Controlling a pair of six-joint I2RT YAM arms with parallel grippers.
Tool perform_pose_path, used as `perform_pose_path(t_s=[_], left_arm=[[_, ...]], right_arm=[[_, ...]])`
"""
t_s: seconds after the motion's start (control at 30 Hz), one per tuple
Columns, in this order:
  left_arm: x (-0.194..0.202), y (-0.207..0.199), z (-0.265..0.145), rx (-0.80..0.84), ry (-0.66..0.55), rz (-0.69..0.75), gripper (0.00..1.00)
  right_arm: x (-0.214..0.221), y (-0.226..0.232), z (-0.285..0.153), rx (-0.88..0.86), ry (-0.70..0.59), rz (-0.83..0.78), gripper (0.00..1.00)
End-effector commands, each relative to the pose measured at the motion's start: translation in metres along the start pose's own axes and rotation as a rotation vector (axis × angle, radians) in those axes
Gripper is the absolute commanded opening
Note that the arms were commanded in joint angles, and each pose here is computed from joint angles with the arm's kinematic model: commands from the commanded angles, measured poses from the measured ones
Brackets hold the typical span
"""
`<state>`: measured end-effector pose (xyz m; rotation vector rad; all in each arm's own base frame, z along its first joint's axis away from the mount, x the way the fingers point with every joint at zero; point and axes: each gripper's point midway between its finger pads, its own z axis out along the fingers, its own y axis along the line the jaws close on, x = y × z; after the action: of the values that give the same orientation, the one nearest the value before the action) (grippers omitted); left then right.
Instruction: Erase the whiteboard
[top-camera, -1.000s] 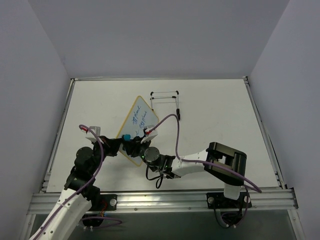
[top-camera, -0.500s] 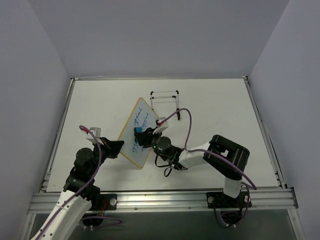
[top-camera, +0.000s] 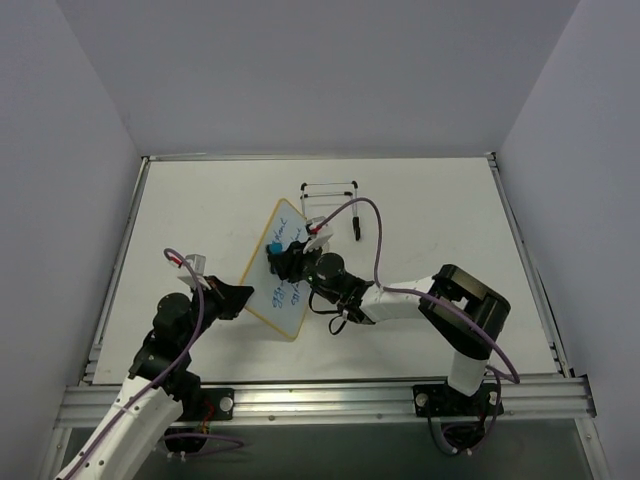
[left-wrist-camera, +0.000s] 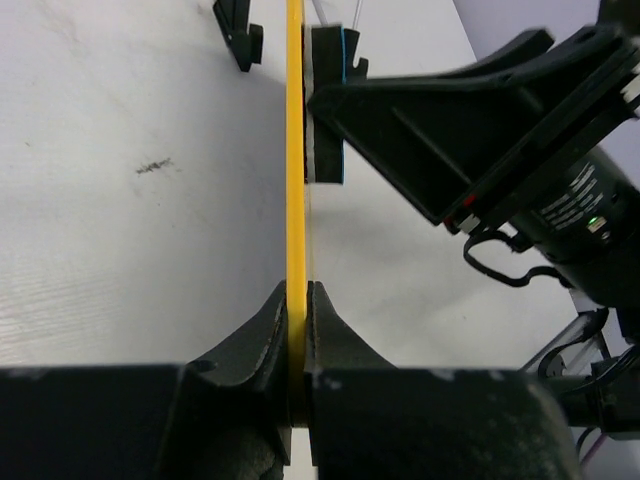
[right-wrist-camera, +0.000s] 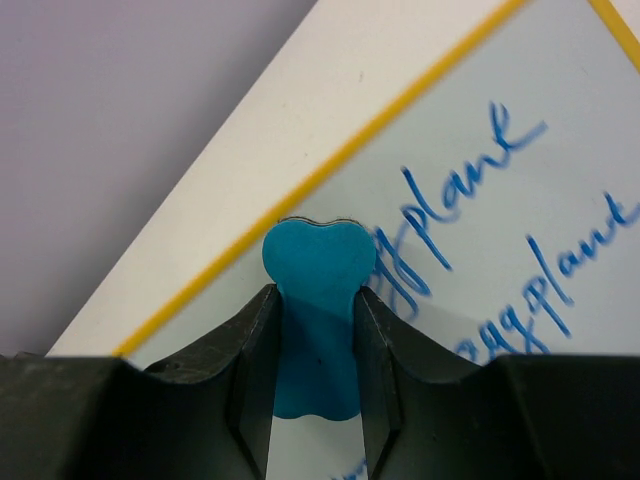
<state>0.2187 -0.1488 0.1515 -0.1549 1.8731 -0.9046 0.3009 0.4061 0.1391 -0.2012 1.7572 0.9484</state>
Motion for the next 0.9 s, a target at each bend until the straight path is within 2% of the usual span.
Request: perform_pose_path(t_s=[0.0, 0.2, 0.37, 0.63, 0.73, 0.87], left_arm=[[0.034, -0.035, -0.011, 0.171, 0.191, -0.004, 0.02], [0.039, -0.040, -0.014, 0.176, 0.215, -0.018, 0.02], [0.038, -0.037, -0.017, 0.157, 0.201, -0.008, 0.02], [0.039, -0.036, -0.015, 0.142, 0.215, 0.026, 0.02], [0.039, -0.038, -0.013, 0.153, 0.218, 0.033, 0.02], [0.038, -0.039, -0.012, 0.159, 0.216, 0.039, 0.02]], right_arm=[[-0.041, 0.034, 0.002, -0.103, -0.055, -0.044, 0.05], [-0.052, 0.003, 0.008, -0.061, -0.055, -0.039, 0.05], [-0.024, -0.033, 0.005, 0.018, -0.005, 0.001, 0.05], [-0.009, -0.101, -0.019, 0.233, 0.003, 0.059, 0.04], [-0.008, -0.096, -0.018, 0.209, 0.023, 0.050, 0.04], [0.007, -0.050, -0.017, 0.064, 0.057, 0.058, 0.04]])
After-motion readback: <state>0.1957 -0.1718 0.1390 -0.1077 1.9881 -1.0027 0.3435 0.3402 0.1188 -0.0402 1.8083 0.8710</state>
